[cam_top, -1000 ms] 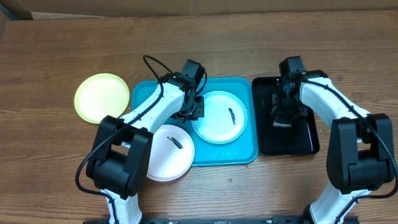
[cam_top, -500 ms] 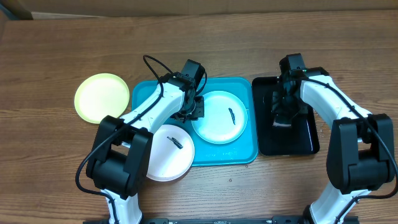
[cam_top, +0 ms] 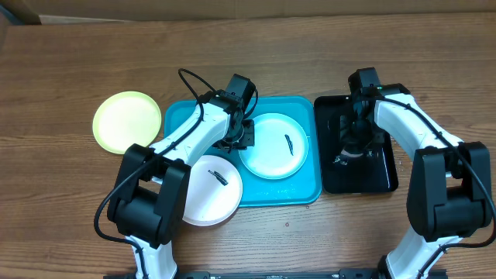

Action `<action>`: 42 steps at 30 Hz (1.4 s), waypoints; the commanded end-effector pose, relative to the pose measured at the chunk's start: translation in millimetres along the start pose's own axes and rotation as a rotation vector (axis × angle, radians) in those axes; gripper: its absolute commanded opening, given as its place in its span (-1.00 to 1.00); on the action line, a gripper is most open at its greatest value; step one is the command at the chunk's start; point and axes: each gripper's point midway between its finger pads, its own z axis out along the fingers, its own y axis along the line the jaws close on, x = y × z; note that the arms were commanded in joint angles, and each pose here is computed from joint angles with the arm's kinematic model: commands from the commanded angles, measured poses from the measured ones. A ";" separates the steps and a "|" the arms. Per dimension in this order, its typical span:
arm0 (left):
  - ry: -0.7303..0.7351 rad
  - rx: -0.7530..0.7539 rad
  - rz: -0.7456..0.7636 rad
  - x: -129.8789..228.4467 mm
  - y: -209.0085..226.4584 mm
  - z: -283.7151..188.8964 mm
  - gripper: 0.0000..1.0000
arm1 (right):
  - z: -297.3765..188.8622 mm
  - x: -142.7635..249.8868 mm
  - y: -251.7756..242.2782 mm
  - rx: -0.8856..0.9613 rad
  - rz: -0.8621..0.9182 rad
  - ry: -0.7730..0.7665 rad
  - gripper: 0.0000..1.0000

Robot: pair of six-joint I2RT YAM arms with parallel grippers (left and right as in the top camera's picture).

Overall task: Clean dirty plates on tray and stack at the side
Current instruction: 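Grasp the green sponge with the right gripper and lift it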

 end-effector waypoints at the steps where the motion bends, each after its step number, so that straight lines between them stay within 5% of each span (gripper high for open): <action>1: -0.016 -0.011 0.008 -0.8 0.1 -2.7 -0.67 | -16.1 -11.0 1.7 -0.007 0.003 -0.058 -0.89; 7: -0.024 -0.027 0.009 -1.9 2.1 -2.6 -0.89 | -15.0 -9.5 1.4 -0.006 0.003 -0.053 -0.90; 14: -0.018 -0.030 0.009 -0.6 2.8 -2.6 -0.70 | -14.8 -14.4 2.5 -0.010 0.003 -0.074 -0.93; 42: -0.021 -0.029 0.009 1.0 3.9 2.1 -0.92 | -40.5 -28.5 1.8 -0.003 0.006 -0.110 -0.93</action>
